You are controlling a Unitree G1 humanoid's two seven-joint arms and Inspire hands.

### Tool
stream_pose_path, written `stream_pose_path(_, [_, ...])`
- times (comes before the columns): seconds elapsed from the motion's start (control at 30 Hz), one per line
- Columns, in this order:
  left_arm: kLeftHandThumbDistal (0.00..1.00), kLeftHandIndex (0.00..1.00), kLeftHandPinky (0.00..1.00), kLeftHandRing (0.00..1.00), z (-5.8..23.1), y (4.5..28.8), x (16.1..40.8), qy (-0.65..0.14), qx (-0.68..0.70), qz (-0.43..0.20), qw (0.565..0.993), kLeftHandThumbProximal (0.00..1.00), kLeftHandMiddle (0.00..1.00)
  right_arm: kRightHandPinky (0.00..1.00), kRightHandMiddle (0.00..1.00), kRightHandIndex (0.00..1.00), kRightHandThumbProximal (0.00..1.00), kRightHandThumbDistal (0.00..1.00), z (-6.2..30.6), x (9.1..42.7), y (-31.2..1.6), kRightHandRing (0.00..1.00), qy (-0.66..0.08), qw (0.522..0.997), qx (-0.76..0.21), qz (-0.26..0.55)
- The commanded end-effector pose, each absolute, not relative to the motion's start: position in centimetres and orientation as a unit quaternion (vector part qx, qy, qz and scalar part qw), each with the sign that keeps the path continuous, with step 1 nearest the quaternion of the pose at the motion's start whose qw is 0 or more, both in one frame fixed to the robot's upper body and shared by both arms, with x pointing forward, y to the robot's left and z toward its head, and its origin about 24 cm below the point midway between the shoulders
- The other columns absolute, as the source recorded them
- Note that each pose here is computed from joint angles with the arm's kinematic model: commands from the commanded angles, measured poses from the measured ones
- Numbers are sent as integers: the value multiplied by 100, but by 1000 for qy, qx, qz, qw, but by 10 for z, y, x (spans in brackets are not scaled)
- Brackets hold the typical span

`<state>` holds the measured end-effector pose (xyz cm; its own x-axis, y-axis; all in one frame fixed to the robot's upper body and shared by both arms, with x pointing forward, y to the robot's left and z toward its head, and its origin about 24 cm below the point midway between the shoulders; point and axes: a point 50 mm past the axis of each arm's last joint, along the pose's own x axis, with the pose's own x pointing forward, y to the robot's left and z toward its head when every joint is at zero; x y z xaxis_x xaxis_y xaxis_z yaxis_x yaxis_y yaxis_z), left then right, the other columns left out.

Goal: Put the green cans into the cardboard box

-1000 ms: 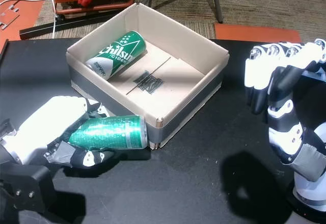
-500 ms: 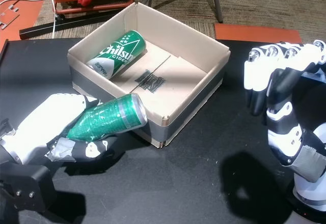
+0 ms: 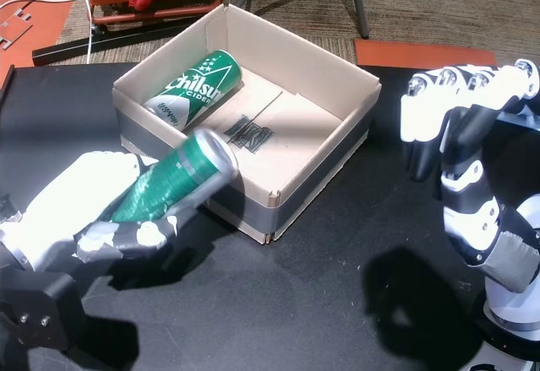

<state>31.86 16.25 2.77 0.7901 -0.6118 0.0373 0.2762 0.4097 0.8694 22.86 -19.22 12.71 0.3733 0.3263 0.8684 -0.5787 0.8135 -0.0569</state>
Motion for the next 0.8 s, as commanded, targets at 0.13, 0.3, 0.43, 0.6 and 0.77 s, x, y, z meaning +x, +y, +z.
stream_pose_path(0.13, [0, 15, 63, 59, 56, 163, 329, -242, 459, -252, 817, 92, 38, 10, 24, 14, 0, 61, 126, 233, -193, 30, -493, 817, 131, 268])
stream_pose_path(0.3, [0, 14, 58, 47, 77, 165, 336, -282, 456, -235, 811, 94, 29, 7, 26, 18, 0, 60, 125, 235, -193, 31, -498, 816, 126, 264])
stream_pose_path(0.43, [0, 6, 56, 42, 100, 166, 344, -325, 460, -207, 800, 92, 23, 7, 26, 18, 0, 58, 125, 237, -194, 31, -502, 814, 123, 266])
stream_pose_path(0.6, [0, 0, 58, 46, 147, 168, 354, -395, 452, -179, 779, 93, 22, 6, 28, 19, 0, 63, 125, 239, -193, 32, -501, 812, 130, 270])
stream_pose_path(0.77, [0, 0, 50, 32, 185, 170, 365, -433, 469, -140, 757, 62, 13, 5, 25, 18, 0, 64, 125, 239, -191, 29, -505, 815, 125, 255])
